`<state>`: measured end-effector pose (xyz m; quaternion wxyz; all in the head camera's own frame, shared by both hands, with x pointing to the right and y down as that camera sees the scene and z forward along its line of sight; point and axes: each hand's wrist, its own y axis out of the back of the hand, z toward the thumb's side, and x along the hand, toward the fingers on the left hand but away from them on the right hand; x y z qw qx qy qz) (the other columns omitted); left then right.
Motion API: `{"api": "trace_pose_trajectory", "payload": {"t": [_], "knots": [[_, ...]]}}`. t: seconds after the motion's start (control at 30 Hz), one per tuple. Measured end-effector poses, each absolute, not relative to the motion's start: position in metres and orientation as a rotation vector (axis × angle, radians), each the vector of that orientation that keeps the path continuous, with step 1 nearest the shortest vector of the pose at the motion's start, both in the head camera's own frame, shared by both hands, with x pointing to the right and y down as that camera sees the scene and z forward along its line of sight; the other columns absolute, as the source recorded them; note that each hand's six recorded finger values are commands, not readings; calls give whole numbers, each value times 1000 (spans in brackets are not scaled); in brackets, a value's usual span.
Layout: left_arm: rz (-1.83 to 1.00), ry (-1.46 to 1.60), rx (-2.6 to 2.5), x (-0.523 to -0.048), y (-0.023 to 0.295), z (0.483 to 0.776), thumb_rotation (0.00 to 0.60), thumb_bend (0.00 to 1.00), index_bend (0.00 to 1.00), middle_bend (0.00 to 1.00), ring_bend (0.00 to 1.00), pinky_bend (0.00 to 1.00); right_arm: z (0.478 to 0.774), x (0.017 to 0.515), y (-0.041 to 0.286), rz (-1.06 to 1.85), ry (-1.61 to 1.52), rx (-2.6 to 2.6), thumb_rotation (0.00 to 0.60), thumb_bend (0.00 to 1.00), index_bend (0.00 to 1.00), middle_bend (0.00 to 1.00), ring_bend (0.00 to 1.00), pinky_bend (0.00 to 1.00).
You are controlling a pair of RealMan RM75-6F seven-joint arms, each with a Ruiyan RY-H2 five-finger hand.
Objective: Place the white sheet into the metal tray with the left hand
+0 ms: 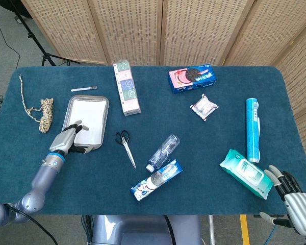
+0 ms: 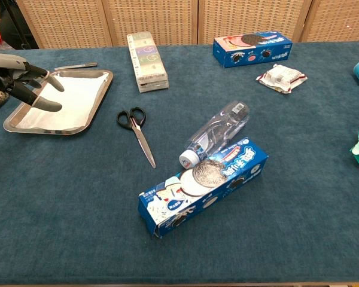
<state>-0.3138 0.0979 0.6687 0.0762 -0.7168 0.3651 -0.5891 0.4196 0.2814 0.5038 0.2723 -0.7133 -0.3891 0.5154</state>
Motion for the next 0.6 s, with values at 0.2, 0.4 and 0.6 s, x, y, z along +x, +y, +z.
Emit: {"api": "trace_pose_trajectory", "payload": {"t": [0.2,0.4,0.6], "knots": [[-1752,1092,-2110,-315,98,667,459,247,242,0,0,0,503,420,281,1387,-1049,-1920,600,0,0,0,0,0],[-1714,1100,-2030,-320,97,661,460,248,243,0,0,0,503,420,281,1384,-1052,-1919,600,0,0,0,0,0],[-1640,1163,-1905,-334,104,640,459,248,244,0,0,0,502,421,281,1383,-1056,-1918,600,0,0,0,0,0]]}}
